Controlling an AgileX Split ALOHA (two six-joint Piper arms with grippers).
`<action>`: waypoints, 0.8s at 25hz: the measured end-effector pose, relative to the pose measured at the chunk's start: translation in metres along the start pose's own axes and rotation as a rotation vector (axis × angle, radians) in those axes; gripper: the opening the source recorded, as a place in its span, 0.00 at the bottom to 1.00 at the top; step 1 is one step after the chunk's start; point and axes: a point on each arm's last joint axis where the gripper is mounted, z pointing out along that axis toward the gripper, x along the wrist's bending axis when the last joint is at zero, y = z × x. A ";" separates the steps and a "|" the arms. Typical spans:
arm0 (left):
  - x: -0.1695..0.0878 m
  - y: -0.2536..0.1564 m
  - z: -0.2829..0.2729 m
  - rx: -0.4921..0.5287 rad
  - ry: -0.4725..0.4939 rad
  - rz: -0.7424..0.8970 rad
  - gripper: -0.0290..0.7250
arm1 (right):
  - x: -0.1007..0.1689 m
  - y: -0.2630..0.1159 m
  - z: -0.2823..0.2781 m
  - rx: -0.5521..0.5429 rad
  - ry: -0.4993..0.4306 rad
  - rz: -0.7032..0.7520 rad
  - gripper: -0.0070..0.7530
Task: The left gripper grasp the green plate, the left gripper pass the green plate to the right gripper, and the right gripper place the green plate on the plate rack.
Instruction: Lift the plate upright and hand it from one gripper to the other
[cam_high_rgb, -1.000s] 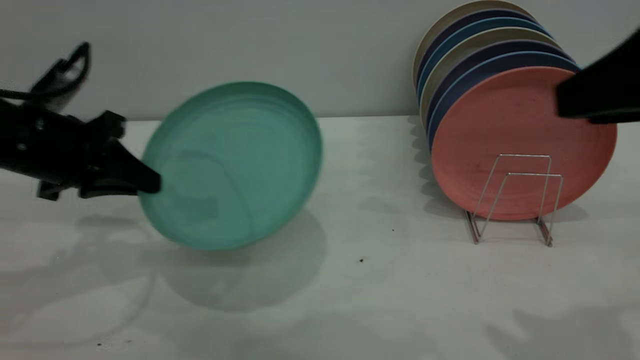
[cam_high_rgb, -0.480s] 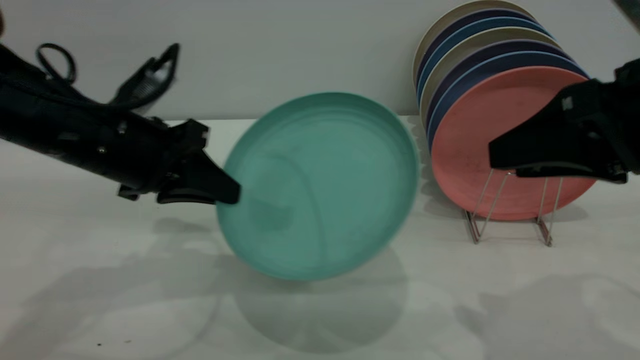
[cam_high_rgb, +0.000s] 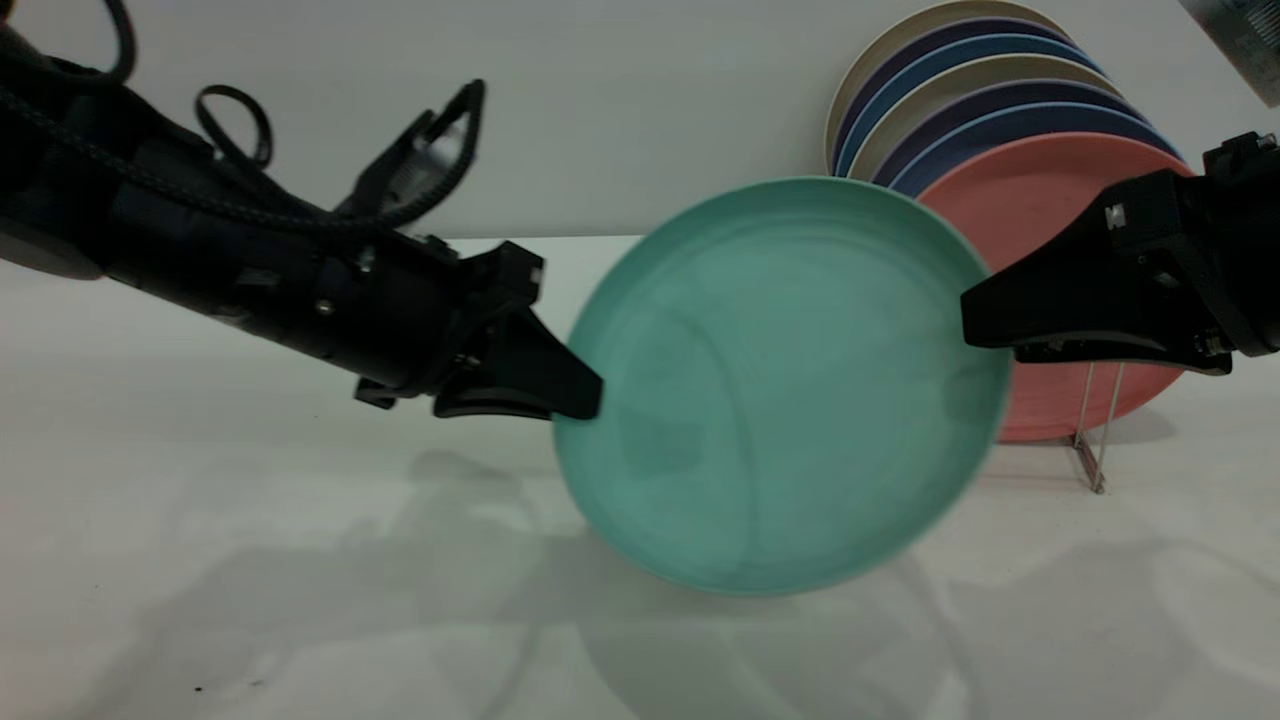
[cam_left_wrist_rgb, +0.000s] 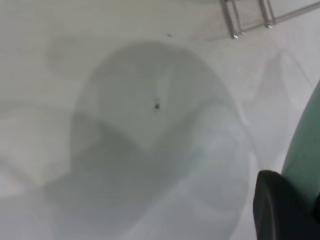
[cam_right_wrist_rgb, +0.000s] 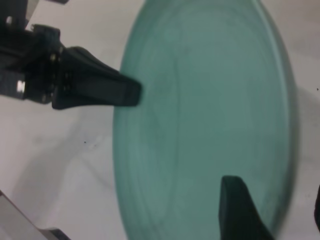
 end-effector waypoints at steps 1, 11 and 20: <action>-0.003 -0.001 0.003 0.002 -0.007 0.002 0.06 | 0.000 0.000 0.000 0.000 0.000 0.000 0.52; -0.016 -0.004 0.006 0.023 -0.091 0.017 0.06 | -0.003 -0.001 0.000 0.006 -0.034 -0.001 0.40; -0.019 -0.004 0.006 0.023 -0.128 0.048 0.08 | -0.006 -0.001 0.000 0.006 -0.061 0.021 0.09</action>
